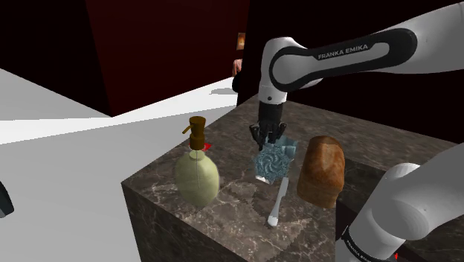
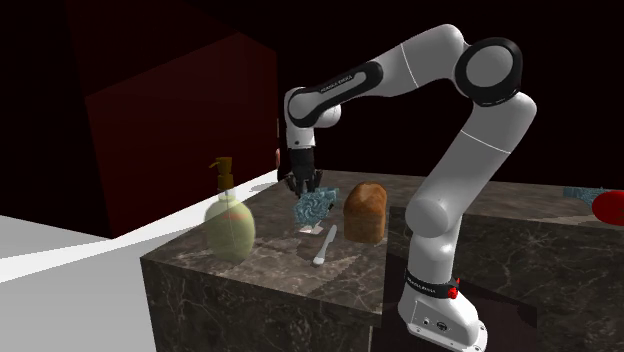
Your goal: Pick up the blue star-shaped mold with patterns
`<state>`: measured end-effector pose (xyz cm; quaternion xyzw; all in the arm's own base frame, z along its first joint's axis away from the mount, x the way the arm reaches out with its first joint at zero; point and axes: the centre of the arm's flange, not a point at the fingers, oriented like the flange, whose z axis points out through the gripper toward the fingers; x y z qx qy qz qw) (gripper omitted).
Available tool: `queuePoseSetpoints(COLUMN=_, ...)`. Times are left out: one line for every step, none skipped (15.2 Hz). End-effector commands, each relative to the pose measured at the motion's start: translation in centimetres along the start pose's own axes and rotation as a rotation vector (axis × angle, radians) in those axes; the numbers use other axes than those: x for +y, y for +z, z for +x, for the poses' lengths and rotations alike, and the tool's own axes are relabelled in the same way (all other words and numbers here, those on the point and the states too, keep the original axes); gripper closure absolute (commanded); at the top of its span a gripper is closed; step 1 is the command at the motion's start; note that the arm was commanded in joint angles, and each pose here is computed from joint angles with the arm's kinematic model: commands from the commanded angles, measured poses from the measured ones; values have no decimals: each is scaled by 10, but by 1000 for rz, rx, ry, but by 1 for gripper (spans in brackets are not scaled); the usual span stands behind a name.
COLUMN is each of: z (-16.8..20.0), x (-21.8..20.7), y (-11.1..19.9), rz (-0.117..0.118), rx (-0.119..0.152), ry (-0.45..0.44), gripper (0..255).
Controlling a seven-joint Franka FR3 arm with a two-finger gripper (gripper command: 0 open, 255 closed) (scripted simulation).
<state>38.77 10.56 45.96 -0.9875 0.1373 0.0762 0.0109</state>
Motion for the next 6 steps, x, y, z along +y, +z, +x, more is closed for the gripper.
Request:
queuePoseSetpoints(z=-2, x=-1, y=-10, rz=0, rx=0, ry=0, gripper=255)
queuePoseSetpoints(z=-2, x=-1, y=-16, rz=0, rx=0, ry=0, gripper=255)
queuePoseSetpoints(z=-3, x=-1, y=-21, rz=0, rx=0, ry=0, gripper=255)
queuePoseSetpoints(z=-4, x=-1, y=-26, rz=0, rx=0, ry=0, gripper=255)
queuePoseSetpoints(z=-4, x=-1, y=-27, rz=0, rx=0, ry=0, gripper=255)
queuePoseSetpoints(z=-4, x=-1, y=-27, rz=0, rx=0, ry=0, gripper=255)
